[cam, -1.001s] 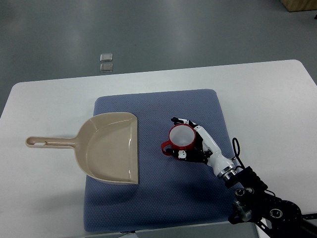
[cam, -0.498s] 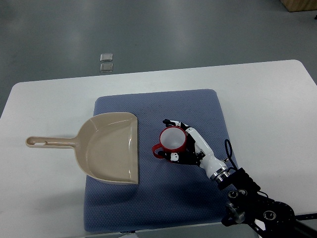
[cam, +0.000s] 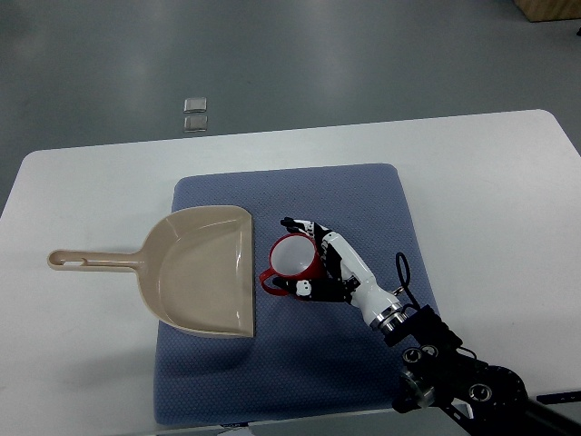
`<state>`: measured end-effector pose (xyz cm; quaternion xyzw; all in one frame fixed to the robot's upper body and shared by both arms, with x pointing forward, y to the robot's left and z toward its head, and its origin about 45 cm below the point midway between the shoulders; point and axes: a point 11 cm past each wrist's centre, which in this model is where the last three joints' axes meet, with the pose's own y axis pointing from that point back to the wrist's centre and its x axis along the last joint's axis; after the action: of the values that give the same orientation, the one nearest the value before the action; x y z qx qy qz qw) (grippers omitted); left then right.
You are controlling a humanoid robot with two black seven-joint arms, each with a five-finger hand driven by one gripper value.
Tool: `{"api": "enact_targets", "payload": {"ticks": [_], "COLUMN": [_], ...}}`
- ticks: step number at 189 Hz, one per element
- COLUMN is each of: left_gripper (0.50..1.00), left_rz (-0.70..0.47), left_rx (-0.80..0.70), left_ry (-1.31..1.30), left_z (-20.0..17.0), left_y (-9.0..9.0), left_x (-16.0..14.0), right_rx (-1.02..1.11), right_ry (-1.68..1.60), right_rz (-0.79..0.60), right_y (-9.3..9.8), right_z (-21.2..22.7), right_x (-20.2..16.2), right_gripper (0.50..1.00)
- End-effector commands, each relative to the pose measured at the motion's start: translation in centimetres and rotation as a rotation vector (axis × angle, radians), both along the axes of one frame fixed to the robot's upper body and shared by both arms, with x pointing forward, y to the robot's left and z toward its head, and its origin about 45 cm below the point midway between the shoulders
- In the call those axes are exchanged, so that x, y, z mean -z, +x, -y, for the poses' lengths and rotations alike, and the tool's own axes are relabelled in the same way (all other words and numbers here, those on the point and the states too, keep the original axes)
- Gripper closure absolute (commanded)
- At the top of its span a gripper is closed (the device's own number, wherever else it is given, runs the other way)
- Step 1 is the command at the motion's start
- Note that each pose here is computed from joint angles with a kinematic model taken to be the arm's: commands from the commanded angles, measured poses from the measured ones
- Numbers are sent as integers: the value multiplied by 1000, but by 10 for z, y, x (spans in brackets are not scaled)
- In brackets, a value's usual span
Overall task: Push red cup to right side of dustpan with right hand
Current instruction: 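Push the red mug with the right hand toward the dustpan, then press the red mug against the dustpan's side edge with the right hand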
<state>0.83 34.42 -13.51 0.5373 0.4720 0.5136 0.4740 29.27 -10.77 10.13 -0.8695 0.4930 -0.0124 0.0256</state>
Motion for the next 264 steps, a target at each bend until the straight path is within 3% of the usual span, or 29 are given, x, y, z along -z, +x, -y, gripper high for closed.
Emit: {"api": "enact_targets", "payload": {"ticks": [1,67,264], "left_gripper": [500,500,500], "left_rz": [0,0,0], "left_rx": [0,0,0], "left_ry": [0,0,0], "left_z": [0,0,0], "left_y": [0,0,0], "left_x": [0,0,0], "right_rx": [-4,9,-72], "right_ry": [-3,-33,-41], "right_rz": [2,-17,-25], "right_y": [-1,-3,-18], "right_z": [-3,8,-15], "right_x": [0,10,14], "right_gripper": [576,576,576]}}
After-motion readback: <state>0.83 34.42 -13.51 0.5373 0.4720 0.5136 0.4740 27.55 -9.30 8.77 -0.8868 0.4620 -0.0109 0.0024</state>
